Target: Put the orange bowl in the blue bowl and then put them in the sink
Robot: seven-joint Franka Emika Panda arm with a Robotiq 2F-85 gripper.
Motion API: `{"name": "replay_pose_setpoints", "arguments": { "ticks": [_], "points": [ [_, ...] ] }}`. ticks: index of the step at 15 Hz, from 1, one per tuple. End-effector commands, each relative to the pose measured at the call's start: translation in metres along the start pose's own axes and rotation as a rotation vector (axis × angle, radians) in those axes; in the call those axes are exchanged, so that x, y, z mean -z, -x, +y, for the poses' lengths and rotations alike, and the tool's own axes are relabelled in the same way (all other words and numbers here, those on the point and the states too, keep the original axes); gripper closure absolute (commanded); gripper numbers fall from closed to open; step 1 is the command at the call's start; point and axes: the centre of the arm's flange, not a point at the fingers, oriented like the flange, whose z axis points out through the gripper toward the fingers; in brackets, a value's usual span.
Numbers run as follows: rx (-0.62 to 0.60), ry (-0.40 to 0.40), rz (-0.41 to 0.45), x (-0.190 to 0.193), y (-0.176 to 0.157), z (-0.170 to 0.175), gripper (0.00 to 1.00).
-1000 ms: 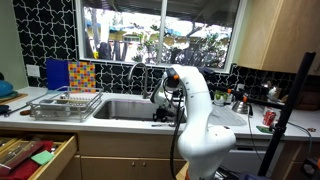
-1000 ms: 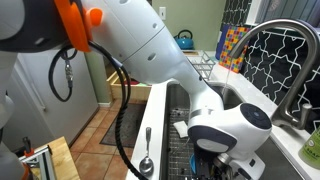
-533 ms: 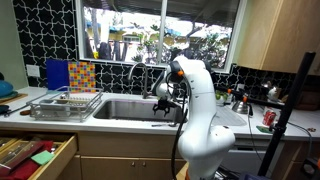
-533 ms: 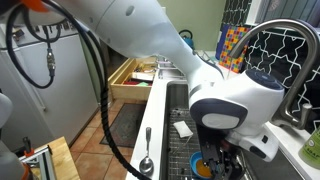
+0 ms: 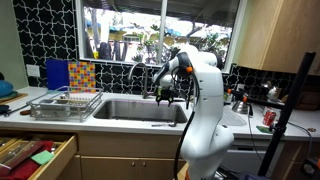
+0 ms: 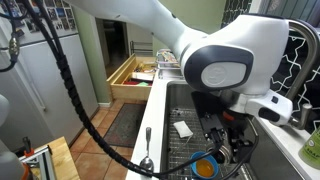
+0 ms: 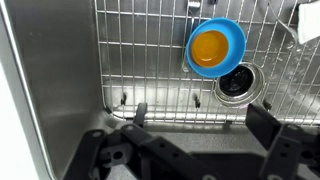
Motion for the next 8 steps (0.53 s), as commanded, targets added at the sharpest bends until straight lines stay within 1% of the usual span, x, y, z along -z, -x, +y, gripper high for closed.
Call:
{"name": "replay_pose_setpoints", "arguments": {
  "ticks": [1,3,8],
  "points": [
    [-0.004,0.008,-0.009,0.0059,0.0029,-0.0003,0.00],
    [-0.005,0.012,-0.013,0.0106,0.0061,-0.0005,0.00],
    [-0.005,0.014,-0.018,0.0083,0.0074,0.0002,0.00]
  ]
}}
